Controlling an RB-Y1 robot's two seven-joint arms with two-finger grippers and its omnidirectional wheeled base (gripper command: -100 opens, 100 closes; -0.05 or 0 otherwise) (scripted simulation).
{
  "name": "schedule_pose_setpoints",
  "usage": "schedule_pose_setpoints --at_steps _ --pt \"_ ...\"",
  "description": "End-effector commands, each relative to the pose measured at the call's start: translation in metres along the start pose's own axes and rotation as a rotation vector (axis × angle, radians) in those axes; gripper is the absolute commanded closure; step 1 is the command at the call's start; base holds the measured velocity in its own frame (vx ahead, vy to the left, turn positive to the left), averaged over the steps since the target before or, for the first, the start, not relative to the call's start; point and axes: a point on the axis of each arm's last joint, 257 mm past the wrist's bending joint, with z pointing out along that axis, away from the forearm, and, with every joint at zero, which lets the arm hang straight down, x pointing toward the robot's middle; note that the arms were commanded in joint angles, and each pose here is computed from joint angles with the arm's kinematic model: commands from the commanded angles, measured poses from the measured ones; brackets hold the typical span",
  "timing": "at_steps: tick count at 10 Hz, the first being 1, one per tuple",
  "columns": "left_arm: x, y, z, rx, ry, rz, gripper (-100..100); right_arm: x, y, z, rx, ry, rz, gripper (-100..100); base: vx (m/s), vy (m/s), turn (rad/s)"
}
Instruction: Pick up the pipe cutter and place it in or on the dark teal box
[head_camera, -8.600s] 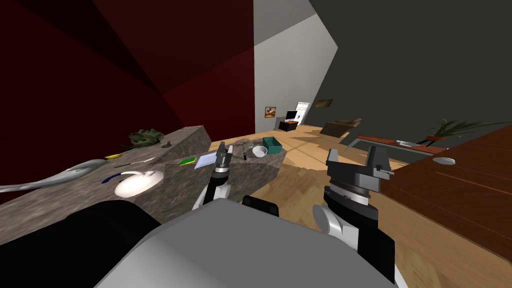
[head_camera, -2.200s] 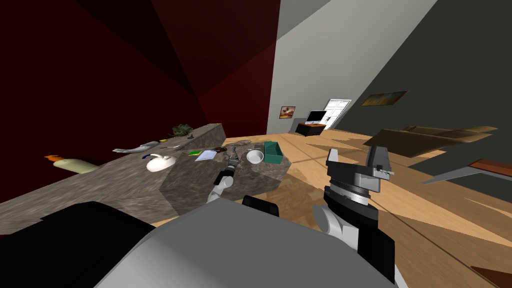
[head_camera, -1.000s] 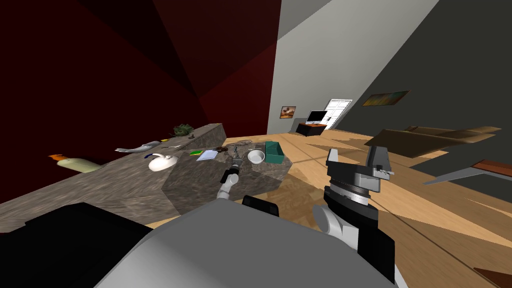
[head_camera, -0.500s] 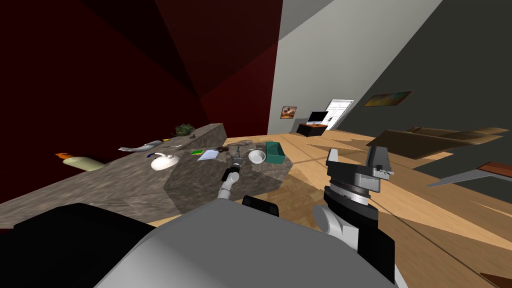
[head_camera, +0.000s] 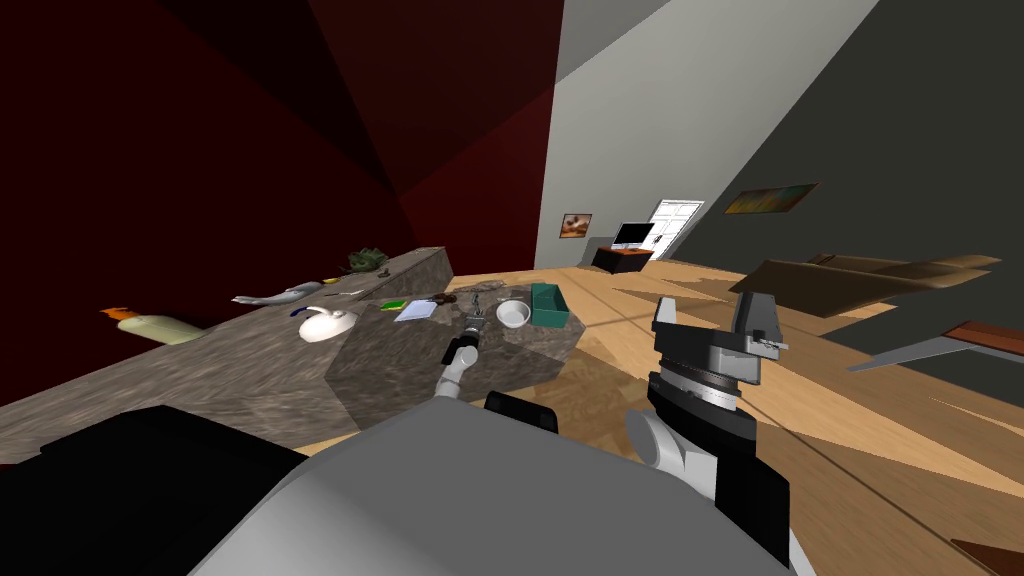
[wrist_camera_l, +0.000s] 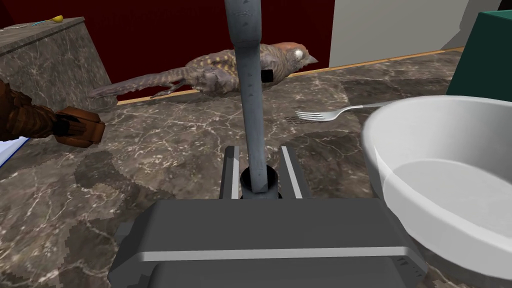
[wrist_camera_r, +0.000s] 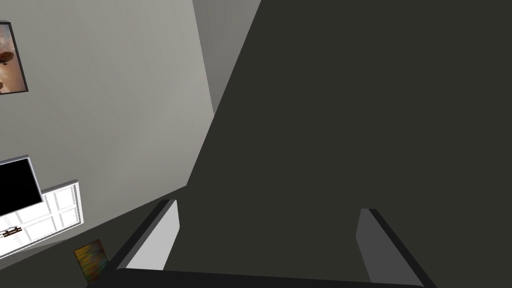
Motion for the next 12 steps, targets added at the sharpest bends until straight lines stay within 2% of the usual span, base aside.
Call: schedule_pose_setpoints --at_steps 1,4,5,6,7,12 --pt "-0.005 -0.003 -0.008 0.001 -0.006 -0.002 100 0.0 0.0 0.0 0.0 0.0 0.0 0 -0.001 -0.012 -0.025" --pt "-0.008 -0.01 -0.024 0.008 -0.008 -0.003 100 0.0 0.0 0.0 0.0 0.0 0.0 0 0.004 -0.014 -0.02" --pt "-0.004 -0.009 -0.019 0.008 0.0 -0.002 100 0.0 0.0 0.0 0.0 0.0 0.0 0 0.0 0.0 0.0" --pt "-0.004 -0.009 -0.02 0.008 0.0 -0.002 0 0.0 0.0 0.0 0.0 0.0 0.0 0 0.0 0.0 0.0" --pt "-0.001 -0.019 -0.017 0.004 0.008 0.023 100 0.0 0.0 0.0 0.0 0.0 0.0 0 -0.012 -0.025 0.006" --pt "0.025 -0.062 0.001 0.008 0.051 0.078 100 0.0 0.0 0.0 0.0 0.0 0.0 0 -0.038 -0.109 0.034"
